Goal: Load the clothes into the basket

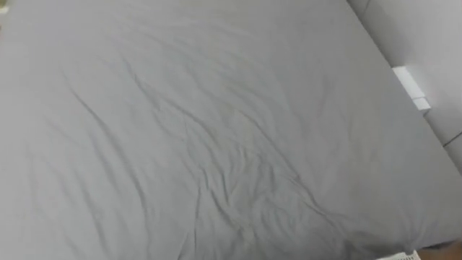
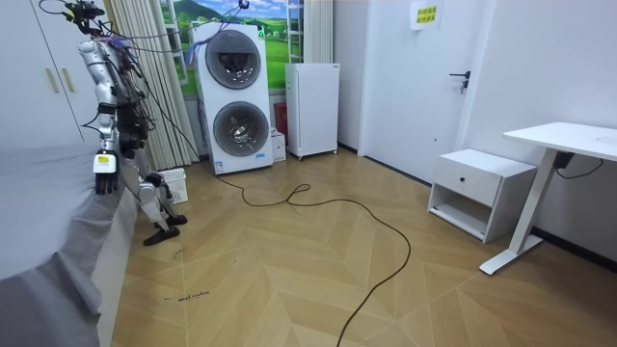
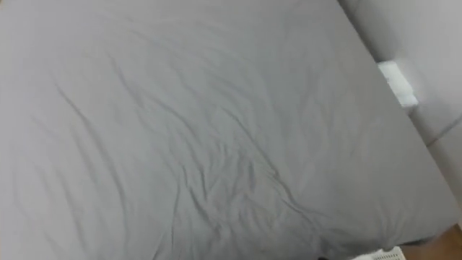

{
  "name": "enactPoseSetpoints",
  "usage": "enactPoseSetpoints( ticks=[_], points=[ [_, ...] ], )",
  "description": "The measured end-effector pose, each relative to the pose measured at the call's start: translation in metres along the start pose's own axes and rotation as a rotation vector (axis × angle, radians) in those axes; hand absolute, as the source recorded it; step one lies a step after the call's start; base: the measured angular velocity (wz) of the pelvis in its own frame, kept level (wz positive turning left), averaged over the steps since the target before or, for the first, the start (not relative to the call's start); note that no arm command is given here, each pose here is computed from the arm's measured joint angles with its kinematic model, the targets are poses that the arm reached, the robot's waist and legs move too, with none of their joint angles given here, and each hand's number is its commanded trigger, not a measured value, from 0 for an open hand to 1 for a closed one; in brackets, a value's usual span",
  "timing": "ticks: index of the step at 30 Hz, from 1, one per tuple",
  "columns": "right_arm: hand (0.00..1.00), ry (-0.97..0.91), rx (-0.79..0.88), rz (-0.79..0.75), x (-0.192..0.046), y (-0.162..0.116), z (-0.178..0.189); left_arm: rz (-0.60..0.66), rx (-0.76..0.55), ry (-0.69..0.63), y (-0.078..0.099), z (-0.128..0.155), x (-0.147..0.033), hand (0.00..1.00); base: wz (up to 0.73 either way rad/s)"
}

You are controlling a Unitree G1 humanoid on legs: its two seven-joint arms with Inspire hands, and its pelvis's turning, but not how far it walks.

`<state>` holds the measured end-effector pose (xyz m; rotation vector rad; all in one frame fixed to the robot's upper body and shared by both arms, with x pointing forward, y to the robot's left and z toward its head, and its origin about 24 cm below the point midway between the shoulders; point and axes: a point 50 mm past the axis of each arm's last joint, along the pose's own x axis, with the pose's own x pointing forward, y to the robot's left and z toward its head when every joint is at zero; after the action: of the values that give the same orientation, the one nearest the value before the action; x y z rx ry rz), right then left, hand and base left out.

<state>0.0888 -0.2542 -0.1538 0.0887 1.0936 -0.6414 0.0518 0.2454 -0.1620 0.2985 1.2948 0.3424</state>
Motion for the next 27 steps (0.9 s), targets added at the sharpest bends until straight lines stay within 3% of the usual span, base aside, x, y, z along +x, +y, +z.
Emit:
enactPoseSetpoints(
  ticks=[7,14,27],
  points=[
    [0.00,0.045,-0.197,0.108,-0.005,0.006,-0.021,-0.003,-0.019,-0.013,-0.004,0.003,-0.001,0.00,0.06],
    [0.00,0.061,-0.322,0.114,-0.006,0.005,-0.028,-0.013,-0.023,-0.020,-0.008,0.003,-0.002,0.00,0.04],
    [0.00,0.071,-0.381,0.121,-0.007,0.005,-0.031,-0.034,-0.042,-0.032,-0.012,0.004,-0.002,0.00,0.02]
  ],
)
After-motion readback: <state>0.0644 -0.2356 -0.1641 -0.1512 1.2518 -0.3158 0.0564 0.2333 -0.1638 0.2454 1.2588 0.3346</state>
